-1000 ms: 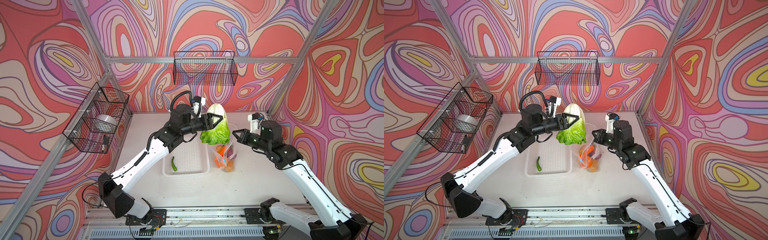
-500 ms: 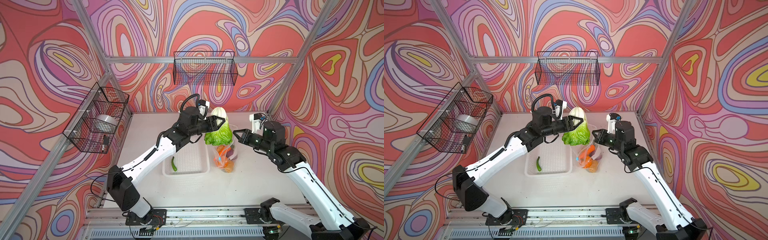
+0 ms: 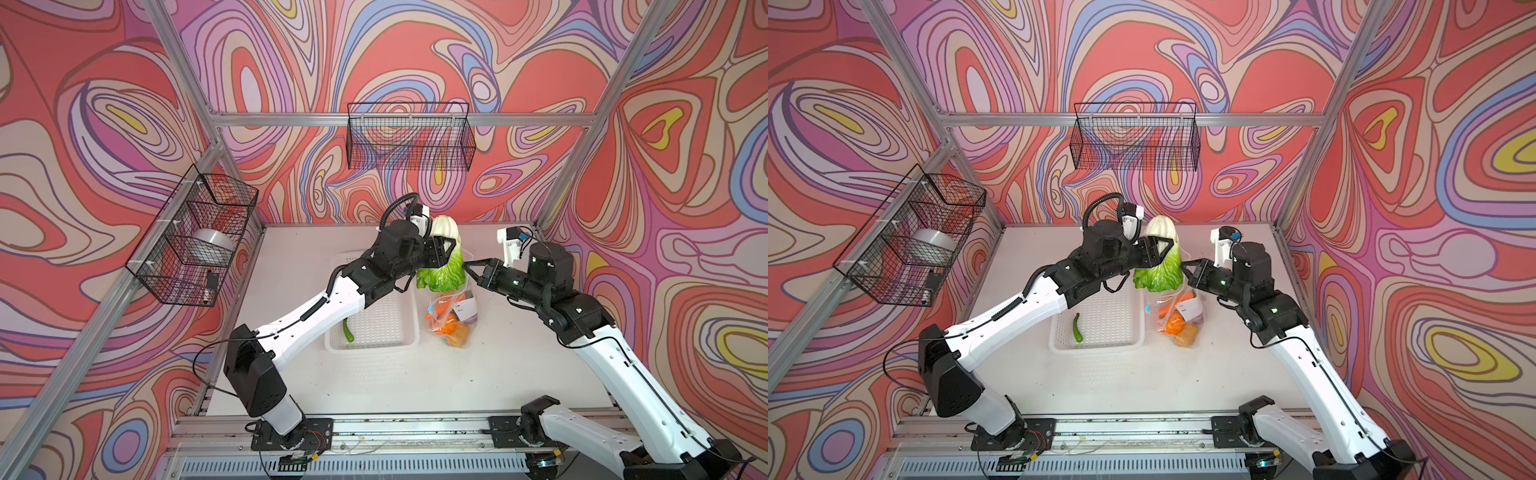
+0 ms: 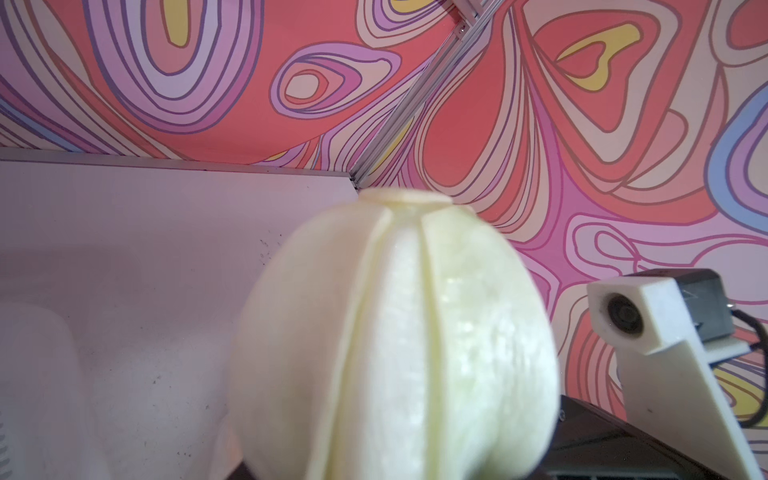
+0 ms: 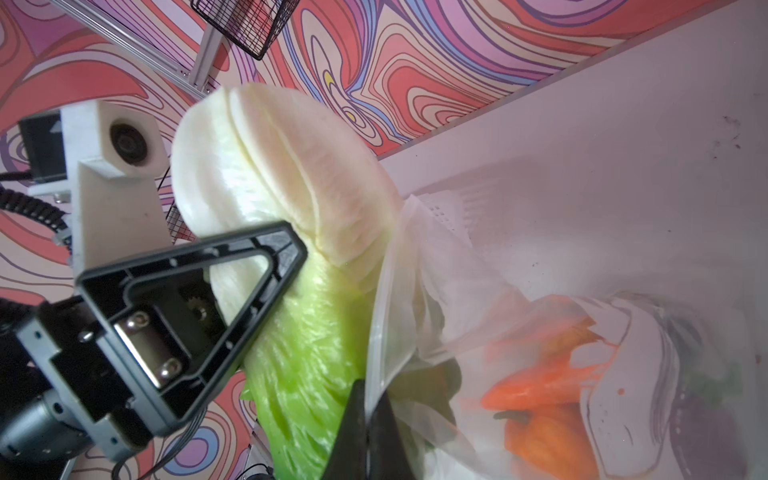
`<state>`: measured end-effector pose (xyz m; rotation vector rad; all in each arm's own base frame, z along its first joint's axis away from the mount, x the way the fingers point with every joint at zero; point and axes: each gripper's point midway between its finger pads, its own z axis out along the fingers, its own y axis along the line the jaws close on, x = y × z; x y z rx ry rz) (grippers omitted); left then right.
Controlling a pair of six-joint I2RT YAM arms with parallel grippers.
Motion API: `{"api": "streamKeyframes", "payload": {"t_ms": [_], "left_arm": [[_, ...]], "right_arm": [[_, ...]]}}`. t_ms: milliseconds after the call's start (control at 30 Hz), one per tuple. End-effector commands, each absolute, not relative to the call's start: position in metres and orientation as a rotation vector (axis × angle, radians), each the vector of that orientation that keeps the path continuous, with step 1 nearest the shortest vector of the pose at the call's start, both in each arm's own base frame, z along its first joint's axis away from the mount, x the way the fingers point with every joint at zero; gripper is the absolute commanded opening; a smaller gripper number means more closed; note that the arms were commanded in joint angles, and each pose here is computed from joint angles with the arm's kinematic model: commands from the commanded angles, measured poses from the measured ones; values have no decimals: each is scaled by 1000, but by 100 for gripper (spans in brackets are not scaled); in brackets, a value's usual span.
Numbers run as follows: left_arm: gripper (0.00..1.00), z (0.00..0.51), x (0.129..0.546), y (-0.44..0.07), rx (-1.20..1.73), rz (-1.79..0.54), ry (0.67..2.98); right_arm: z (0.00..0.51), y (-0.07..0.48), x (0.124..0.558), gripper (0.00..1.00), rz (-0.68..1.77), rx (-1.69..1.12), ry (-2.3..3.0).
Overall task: Place the food in the zip-top bag and seal the zipper
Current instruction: 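Lift the lettuce with the left gripper and carry it toward the bag, then lower the lettuce into the bag mouth held by the right gripper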
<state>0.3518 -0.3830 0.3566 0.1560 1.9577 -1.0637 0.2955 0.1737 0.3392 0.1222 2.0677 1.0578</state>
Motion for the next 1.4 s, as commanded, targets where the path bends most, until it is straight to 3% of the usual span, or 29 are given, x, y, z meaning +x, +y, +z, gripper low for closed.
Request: {"api": "streamKeyframes", "payload": {"t_ms": [0, 233, 433, 800, 1367], "left_arm": [[29, 375, 366, -382, 84, -1014, 1876], [30, 381, 382, -379, 36, -923, 1868], [31, 394, 384, -376, 5, -925, 1849], [30, 394, 379, -388, -89, -989, 1778], [30, 347, 364, -388, -167, -826, 1784]], "right_arm": [[350, 183, 296, 0, 1134, 94, 2023], [358, 177, 291, 0, 1117, 123, 2010], [347, 155, 296, 0, 961, 216, 2047], [346, 158, 296, 0, 1083, 321, 1986], [357, 150, 292, 0, 1119, 383, 1895]]}}
